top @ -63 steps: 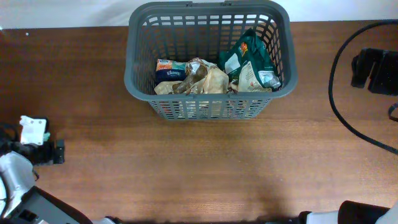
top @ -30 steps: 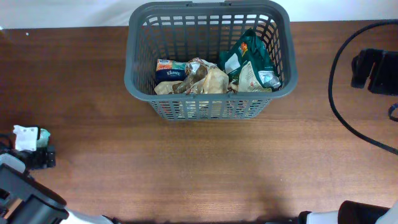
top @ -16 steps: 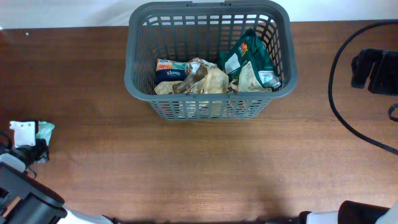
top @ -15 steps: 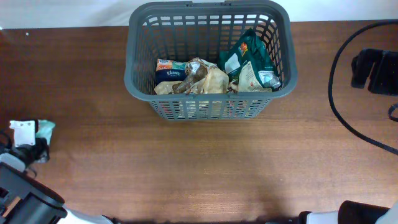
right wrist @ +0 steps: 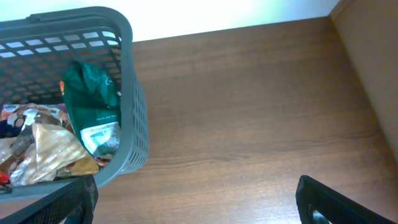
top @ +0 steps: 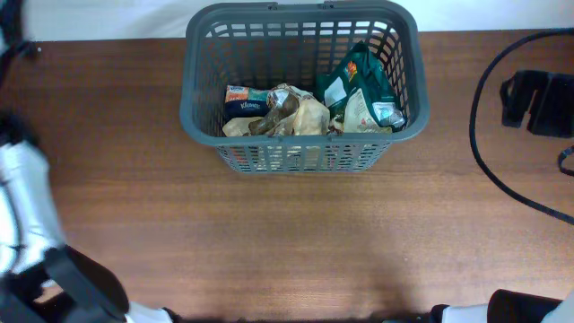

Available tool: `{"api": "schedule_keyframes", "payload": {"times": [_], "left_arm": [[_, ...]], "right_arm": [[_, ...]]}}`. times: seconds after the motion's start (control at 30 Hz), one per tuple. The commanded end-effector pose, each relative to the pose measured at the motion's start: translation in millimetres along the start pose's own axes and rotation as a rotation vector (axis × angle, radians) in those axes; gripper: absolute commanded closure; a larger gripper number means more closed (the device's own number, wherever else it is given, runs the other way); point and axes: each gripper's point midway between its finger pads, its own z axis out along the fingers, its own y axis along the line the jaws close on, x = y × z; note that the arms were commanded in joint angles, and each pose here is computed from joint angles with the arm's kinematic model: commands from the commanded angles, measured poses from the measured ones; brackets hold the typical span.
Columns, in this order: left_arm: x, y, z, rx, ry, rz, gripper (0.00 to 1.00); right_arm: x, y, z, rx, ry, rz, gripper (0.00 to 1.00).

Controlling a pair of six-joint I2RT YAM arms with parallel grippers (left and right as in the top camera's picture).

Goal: Pack container
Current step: 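Carry the tissue pack over the basket with left gripper and release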

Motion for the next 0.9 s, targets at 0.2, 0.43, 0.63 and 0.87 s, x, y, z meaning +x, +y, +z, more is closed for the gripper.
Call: {"api": "schedule_keyframes", "payload": {"times": [0.2, 0.43, 0.63, 0.87], "left_arm": [[-89.6, -203.9, 103.5, 0.526, -0.17, -0.225, 0.98], [74.9, -284.7, 90.0, 0.544, 0.504, -0.041, 0.98], [161.6, -323.2, 42.9, 0.658, 0.856, 0.002, 0.99], [165.0, -326.6, 41.1, 0.669, 0.866, -0.005, 0.01]], "right_arm": [[1.2, 1.8, -0.5, -0.016, 0.004, 0.006, 0.01], [1.2, 1.8, -0.5, -0.016, 0.004, 0.005, 0.01], [1.1, 5.7, -0.6, -0.039, 0.003, 0.006, 0.01], [1.1, 5.6, -0.6, -0.038, 0.003, 0.006, 0.01]]}}
